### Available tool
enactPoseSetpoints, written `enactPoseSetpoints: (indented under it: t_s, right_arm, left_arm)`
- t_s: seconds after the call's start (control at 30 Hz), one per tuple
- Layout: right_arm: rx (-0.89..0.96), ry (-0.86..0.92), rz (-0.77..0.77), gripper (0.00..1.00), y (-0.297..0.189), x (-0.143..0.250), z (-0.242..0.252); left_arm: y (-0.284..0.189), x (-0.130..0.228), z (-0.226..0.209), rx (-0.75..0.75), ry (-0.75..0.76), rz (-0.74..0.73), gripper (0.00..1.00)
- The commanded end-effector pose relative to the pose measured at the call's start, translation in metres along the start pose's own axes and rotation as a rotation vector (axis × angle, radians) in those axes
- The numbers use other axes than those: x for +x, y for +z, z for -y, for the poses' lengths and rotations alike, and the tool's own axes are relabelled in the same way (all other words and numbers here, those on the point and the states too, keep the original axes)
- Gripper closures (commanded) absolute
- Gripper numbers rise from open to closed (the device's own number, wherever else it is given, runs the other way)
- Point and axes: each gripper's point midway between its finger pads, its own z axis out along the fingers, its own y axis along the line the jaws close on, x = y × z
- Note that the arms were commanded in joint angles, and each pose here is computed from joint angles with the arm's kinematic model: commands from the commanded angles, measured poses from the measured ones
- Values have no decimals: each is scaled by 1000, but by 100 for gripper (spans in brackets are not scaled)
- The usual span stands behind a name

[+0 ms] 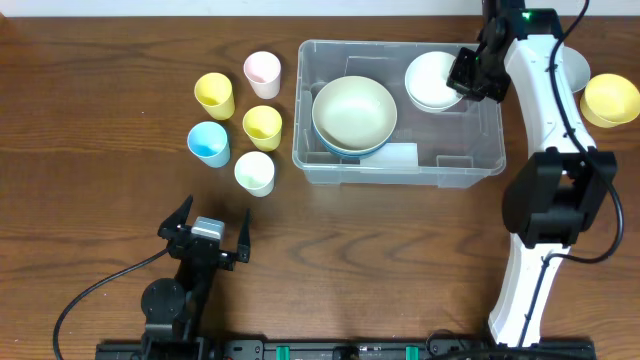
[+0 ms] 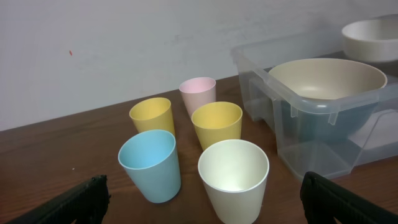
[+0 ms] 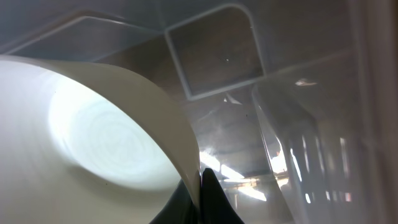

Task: Pack container
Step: 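Carry the white bowl into the container's right side and release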

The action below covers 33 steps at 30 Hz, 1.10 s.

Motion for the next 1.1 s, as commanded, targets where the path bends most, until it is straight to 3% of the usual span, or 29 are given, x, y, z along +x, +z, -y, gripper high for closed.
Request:
enactPoseSetpoints:
  t_s: [0.0,0.4,0.5,0.53,0.6,0.63,0.67,0.87,1.07]
  right_arm:
    - [24,-2,-36,98,23,7,-5]
    - [28,0,-64,92,42,10,-6]
    - [28,0,-64,78,42,10,-6]
    - [28,-1,-65,68,42,10,-7]
    - [28,-2,-64,32,42,10,-7]
    - [28,-3,-64,21,42,11,-7]
    - [28,-3,-64,16,42,11,-7]
    - [9,-42,-37,10,33,5,-12]
    - [-84,-75,89,7,-25,-13,-33]
  left_arm:
    - [1,16,2,9,1,-45,2]
    - [1,16,2,9,1,-45,2]
    - [1,16,2,8,1,-45,2]
    - [1,16,2,8,1,-45,2]
    - [1,16,2,9,1,-45,2]
    - [1,16,2,8,1,-45,2]
    - [1,16,2,9,1,-45,2]
    - [1,16,2,8,1,-45,2]
    - [1,16,2,9,1,-45,2]
